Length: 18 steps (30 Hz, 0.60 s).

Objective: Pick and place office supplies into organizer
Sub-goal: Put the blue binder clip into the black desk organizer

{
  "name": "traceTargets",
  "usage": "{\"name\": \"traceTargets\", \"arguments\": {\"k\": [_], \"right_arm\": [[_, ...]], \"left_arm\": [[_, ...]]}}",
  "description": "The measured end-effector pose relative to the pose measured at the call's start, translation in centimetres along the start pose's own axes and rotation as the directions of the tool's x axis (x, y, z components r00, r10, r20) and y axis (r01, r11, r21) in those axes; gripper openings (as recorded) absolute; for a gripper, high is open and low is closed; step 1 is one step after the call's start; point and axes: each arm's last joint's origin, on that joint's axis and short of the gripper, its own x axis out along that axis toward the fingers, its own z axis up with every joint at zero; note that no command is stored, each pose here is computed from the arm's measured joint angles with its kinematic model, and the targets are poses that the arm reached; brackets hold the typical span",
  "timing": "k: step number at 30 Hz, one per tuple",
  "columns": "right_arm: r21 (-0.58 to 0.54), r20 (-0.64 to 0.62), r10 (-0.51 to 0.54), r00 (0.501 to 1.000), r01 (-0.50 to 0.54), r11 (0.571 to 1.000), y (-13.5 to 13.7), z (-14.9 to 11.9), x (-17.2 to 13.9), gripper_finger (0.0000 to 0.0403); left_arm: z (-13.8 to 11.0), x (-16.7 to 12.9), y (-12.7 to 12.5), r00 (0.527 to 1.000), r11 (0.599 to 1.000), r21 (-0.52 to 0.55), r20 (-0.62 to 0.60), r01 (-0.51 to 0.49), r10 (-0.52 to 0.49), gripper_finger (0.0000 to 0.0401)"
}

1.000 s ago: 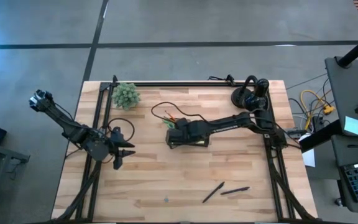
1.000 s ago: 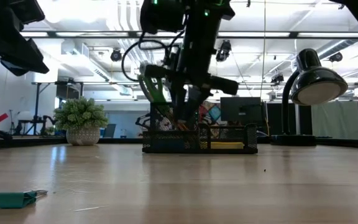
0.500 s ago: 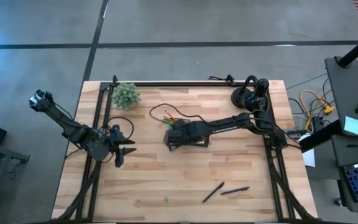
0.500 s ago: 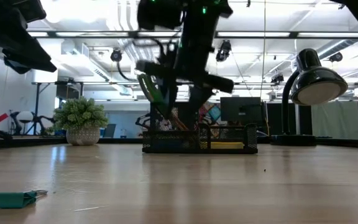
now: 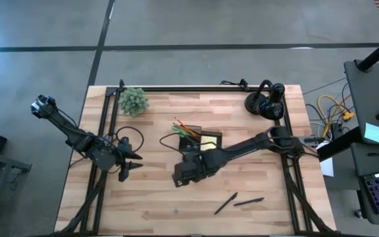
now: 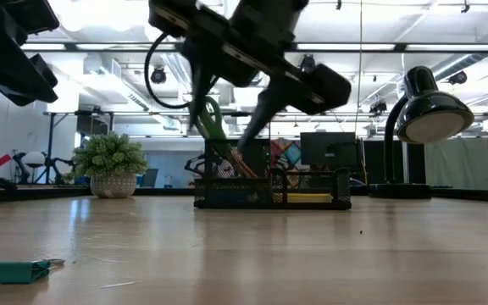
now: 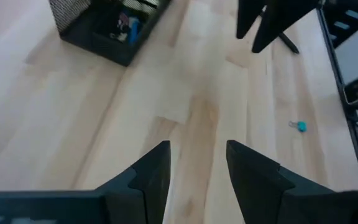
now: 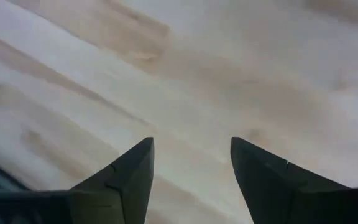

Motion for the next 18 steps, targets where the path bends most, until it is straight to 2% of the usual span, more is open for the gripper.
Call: {"name": "traceTargets", "arguments": {"k": [6, 9, 12, 14, 18], "right_arm": [[0.064, 0.021, 0.059, 0.998, -0.060, 0.996, 0.7, -1.1, -0.1, 0.0203], [0.105, 0.129, 0.062, 0.990, -0.076, 0.992, 1.0, -2.7, -0.9, 0.0203], [0.125, 0.236, 0.055, 0.970, -0.086, 0.988, 1.2, -5.1, -2.6, 0.0203], [0.119, 0.269, 0.010, 0.963, -0.043, 0.992, 0.9, -6.8, -3.7, 0.0203], [0.076, 0.255, -0.143, 0.956, 0.128, 0.989, -0.5, -9.7, -5.3, 0.0203]], "left_arm": [[0.4, 0.4, -1.0, 0.995, 0.994, -0.055, -0.001, 0.098, -0.098, 0.0142], [0.6, 1.0, -1.8, 0.988, 0.986, -0.072, 0.006, 0.151, -0.151, 0.0142], [0.7, 1.7, -2.5, 0.987, 0.984, -0.076, 0.007, 0.163, -0.163, 0.0142], [0.7, 2.3, -2.9, 0.984, 0.981, -0.076, -0.003, 0.176, -0.176, 0.0142], [0.8, 3.4, -4.0, 0.970, 0.966, -0.095, -0.021, 0.240, -0.243, 0.0142]]}}
